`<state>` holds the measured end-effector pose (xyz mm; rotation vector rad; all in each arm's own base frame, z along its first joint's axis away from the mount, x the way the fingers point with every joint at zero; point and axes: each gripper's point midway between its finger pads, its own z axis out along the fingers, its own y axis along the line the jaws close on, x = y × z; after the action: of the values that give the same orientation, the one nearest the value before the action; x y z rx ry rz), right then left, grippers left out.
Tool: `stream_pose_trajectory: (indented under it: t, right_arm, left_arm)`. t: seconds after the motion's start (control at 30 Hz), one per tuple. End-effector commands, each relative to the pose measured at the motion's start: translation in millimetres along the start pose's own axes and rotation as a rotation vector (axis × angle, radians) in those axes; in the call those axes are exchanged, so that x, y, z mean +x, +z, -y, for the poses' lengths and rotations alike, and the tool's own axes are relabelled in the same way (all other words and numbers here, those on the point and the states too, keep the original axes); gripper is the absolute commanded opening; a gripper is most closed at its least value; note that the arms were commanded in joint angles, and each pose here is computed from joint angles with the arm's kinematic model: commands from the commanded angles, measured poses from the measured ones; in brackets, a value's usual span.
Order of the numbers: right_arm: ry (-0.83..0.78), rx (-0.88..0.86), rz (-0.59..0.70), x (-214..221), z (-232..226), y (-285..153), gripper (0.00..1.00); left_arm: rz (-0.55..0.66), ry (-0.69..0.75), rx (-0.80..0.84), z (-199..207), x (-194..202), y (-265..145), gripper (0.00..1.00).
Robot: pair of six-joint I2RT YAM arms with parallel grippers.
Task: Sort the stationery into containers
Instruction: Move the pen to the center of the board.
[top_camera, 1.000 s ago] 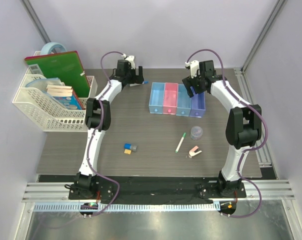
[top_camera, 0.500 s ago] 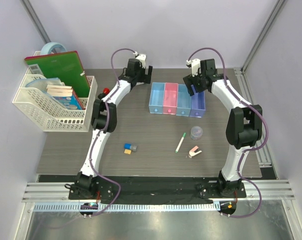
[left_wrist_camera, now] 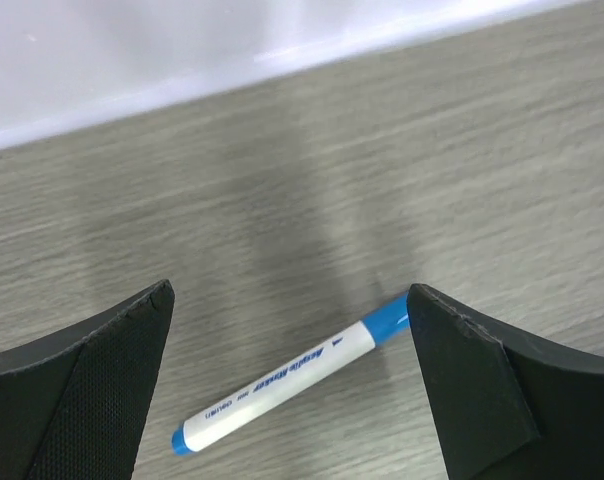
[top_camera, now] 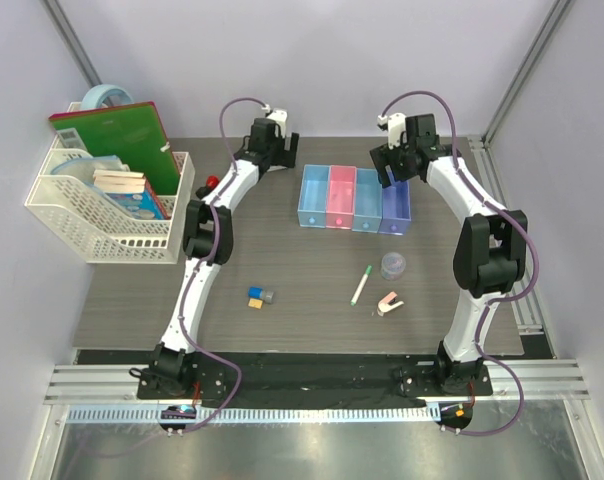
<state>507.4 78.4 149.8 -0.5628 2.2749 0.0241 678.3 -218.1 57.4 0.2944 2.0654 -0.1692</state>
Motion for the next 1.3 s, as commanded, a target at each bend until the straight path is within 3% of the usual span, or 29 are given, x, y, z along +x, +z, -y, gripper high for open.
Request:
stream_pose_trajectory:
  t: [0.0,0.57,0.9,1.17,1.27]
  right_arm:
    - [0.013,0.019,0.096,-37,7,-28,0.84]
    - [0.030,0.019,0.101,-43,7,-41,0.84]
    - [0.031,0.017,0.100,-42,6,-43,0.84]
    - [0.042,0.010,0.108,-45,4,-45,0.84]
    - [0.044,0.008,0.110,-46,4,-45,0.84]
  left_arm:
    - [-0.028,0.038,0.028,2,-6,-13,1.00]
    - [-0.279,-0.043,0.167,28,47,-40,1.00]
    - [-0.439,-0.031,0.182,21,89,-67,0.99]
    - [-0.462,-0.037,0.190,16,100,-72,0.94]
    - [-0.462,-0.034,0.169,13,98,-67,0.87]
